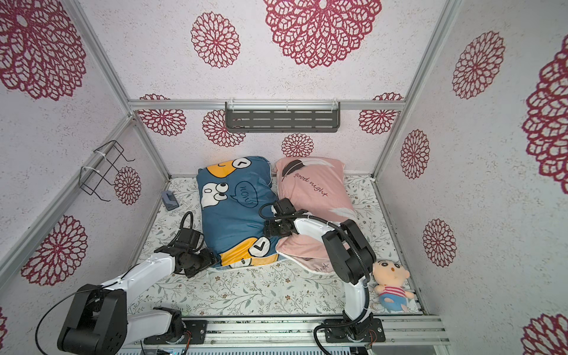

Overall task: Zip up pillowcases
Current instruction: Pick up the pillowcase from the center of the board.

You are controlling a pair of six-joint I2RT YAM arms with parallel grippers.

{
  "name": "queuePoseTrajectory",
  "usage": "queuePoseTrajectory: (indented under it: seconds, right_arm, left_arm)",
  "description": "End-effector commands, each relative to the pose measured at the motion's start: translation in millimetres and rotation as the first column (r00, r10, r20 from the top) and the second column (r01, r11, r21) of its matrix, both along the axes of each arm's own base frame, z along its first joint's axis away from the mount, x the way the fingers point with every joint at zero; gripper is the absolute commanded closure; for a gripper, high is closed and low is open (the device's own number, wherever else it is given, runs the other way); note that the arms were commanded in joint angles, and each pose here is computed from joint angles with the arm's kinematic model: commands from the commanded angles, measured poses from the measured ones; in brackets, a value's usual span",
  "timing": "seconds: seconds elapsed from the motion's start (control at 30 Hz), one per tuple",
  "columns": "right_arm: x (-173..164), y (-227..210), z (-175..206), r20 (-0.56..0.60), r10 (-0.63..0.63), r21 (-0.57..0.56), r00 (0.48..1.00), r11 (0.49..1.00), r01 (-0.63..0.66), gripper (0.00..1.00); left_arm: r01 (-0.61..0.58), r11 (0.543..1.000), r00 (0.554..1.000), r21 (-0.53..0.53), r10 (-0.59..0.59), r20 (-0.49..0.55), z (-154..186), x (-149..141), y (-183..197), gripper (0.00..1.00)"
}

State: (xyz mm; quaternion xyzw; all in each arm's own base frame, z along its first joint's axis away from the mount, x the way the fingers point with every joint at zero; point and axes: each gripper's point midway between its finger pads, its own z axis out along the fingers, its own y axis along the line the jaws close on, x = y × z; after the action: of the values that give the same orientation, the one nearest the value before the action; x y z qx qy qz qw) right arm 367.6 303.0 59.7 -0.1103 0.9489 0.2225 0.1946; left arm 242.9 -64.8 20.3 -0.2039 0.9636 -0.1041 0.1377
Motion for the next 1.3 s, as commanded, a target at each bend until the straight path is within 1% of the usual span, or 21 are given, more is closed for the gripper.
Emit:
queuePoseTrajectory:
  seconds: [0.0, 0.03, 0.1, 0.17, 0.23, 0.27, 0.4, 0.43, 0.53, 0.67, 0.73, 0.87, 1.0, 1.1, 1.13, 1.2, 1.27]
  right_arm:
    - [42.6, -47.4, -2.5, 0.09, -0.129, -0.095, 0.987, 0.986, 0.138, 0.2]
    - [43.3, -47.8, -1.5, 0.093, -0.131, -0.093, 0.987, 0.986, 0.139, 0.2]
    - [42.9, -48.4, -2.4, 0.091, -0.133, -0.095, 0.987, 0.985, 0.142, 0.2]
    - [42.9, -49.2, -1.7, 0.09, -0.134, -0.095, 0.987, 0.985, 0.143, 0.2]
    - [42.6, -49.6, -0.5, 0.09, -0.134, -0.097, 0.987, 0.985, 0.142, 0.2]
    - [42.4, -50.2, -0.2, 0.089, -0.134, -0.096, 0.987, 0.985, 0.142, 0.2]
    - [40.4, -46.7, 5.4, 0.075, -0.12, -0.062, 0.99, 0.99, 0.125, 0.2]
    - [38.9, -43.2, 9.2, 0.07, -0.109, -0.04, 0.992, 0.993, 0.112, 0.19]
    - [33.8, -32.2, 23.6, 0.056, -0.073, 0.031, 0.996, 0.997, 0.072, 0.19]
    - [23.4, -22.9, 39.7, 0.036, -0.018, 0.09, 0.999, 0.996, 0.015, 0.18]
    - [17.7, -20.5, 46.5, 0.03, 0.006, 0.113, 1.0, 0.994, -0.01, 0.18]
    - [4.6, -15.6, 62.6, 0.017, 0.049, 0.163, 0.999, 0.985, -0.051, 0.16]
    - [-10.7, -17.6, 87.7, 0.019, 0.066, 0.201, 0.998, 0.977, -0.068, 0.15]
    - [-30.6, -17.5, 99.7, 0.002, 0.063, 0.235, 0.998, 0.97, -0.061, 0.16]
    - [-40.0, -17.1, 100.5, -0.004, 0.068, 0.226, 0.998, 0.972, -0.065, 0.16]
    - [-55.0, -16.2, 104.5, 0.003, 0.074, 0.215, 0.997, 0.974, -0.073, 0.16]
    - [-67.8, -11.0, 114.1, 0.011, 0.077, 0.253, 0.997, 0.964, -0.078, 0.16]
  left_arm:
    - [0.047, 0.998, 0.996, 0.029, -0.049, 0.075, 5.6, 18.4, -6.7, 0.31]
    - [0.063, 0.998, 0.995, 0.016, -0.064, 0.078, 4.7, 20.3, -10.8, 0.35]
    - [0.08, 0.997, 0.995, 0.005, -0.08, 0.064, 0.5, 20.2, -15.3, 0.46]
    - [0.087, 0.996, 0.996, 0.007, -0.087, 0.036, -2.6, 16.8, -16.1, 0.59]
    - [0.078, 0.997, 0.997, 0.006, -0.078, 0.025, 1.5, 15.1, -15.6, 0.7]
    - [0.067, 0.998, 0.997, -0.003, -0.067, 0.026, 6.0, 14.8, -16.4, 0.73]
    - [0.027, 0.993, 0.998, -0.112, -0.022, 0.051, 27.0, 15.3, -34.6, 0.79]
    - [0.021, 0.989, 0.998, -0.15, -0.013, 0.058, 30.9, 15.6, -42.0, 0.79]
    - [0.0, 0.971, 0.999, -0.239, 0.012, 0.051, 36.9, 13.9, -61.5, 0.86]
    - [-0.065, 0.959, 0.997, -0.276, 0.071, 0.014, 40.4, 10.8, -68.7, 0.99]
    - [-0.108, 0.946, 0.993, -0.305, 0.117, 0.011, 44.6, 12.6, -70.5, 1.0]
    - [-0.159, 0.922, 0.985, -0.353, 0.171, 0.003, 55.2, 15.2, -74.5, 1.0]
    - [-0.252, 0.886, 0.966, -0.389, 0.253, -0.048, 62.4, 11.0, -75.3, 1.0]
    - [-0.32, 0.843, 0.944, -0.432, 0.321, -0.075, 69.5, 9.2, -76.6, 1.0]
    - [-0.334, 0.833, 0.939, -0.441, 0.334, -0.08, 72.1, 8.8, -76.6, 1.0]
    - [-0.349, 0.823, 0.932, -0.449, 0.353, -0.079, 77.9, 9.3, -75.6, 1.0]
    - [-0.359, 0.821, 0.928, -0.444, 0.363, -0.078, 82.3, 8.3, -73.5, 1.0]
